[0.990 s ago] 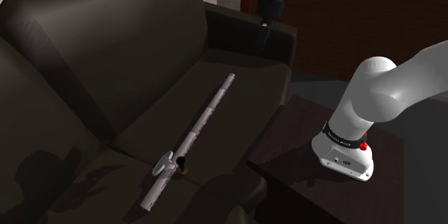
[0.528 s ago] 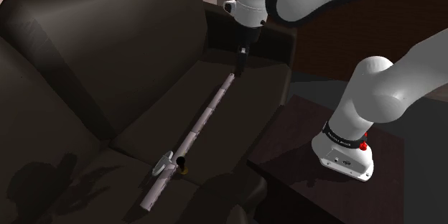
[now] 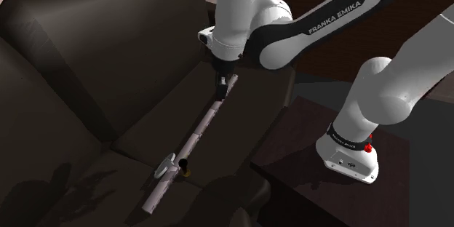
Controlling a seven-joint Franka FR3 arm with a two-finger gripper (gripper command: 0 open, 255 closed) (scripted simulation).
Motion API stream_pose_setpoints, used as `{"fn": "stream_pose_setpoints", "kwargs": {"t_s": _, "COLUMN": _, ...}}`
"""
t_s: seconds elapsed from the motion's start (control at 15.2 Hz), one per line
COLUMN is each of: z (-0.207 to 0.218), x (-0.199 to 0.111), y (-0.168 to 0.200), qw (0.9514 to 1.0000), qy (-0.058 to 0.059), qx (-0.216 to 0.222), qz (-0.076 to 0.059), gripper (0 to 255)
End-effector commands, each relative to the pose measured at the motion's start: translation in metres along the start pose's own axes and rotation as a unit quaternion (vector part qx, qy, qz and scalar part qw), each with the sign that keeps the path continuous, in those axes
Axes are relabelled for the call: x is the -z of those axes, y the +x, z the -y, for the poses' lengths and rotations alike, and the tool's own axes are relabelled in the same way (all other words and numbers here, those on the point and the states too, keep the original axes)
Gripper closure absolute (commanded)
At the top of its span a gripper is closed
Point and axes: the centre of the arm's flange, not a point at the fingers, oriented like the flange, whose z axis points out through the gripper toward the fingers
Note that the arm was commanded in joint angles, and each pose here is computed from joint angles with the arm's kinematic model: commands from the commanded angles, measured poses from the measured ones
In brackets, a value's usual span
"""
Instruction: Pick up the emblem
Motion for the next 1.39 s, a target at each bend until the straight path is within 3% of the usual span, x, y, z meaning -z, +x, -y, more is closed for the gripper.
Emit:
{"fn": "stream_pose_setpoints", "kwargs": {"t_s": 0.0, "z": 0.016, "x": -0.016, "y": 0.012, "qw": 0.9996, "qy": -0.009, "qx": 0.027, "qz": -0.009, "gripper": 0}}
{"fn": "stream_pose_setpoints", "kwargs": {"t_s": 0.33, "z": 0.059, "x": -0.057, "y": 0.044, "qw": 0.9951, "qy": -0.033, "qx": 0.090, "qz": -0.027, "gripper": 0}}
{"fn": "stream_pose_setpoints", "kwargs": {"t_s": 0.66, "z": 0.103, "x": -0.099, "y": 0.071, "qw": 0.9857, "qy": -0.057, "qx": 0.152, "qz": -0.045, "gripper": 0}}
{"fn": "stream_pose_setpoints", "kwargs": {"t_s": 0.99, "z": 0.148, "x": -0.142, "y": 0.095, "qw": 0.9715, "qy": -0.081, "qx": 0.214, "qz": -0.063, "gripper": 0}}
{"fn": "stream_pose_setpoints", "kwargs": {"t_s": 1.32, "z": 0.194, "x": -0.187, "y": 0.114, "qw": 0.9525, "qy": -0.104, "qx": 0.275, "qz": -0.081, "gripper": 0}}
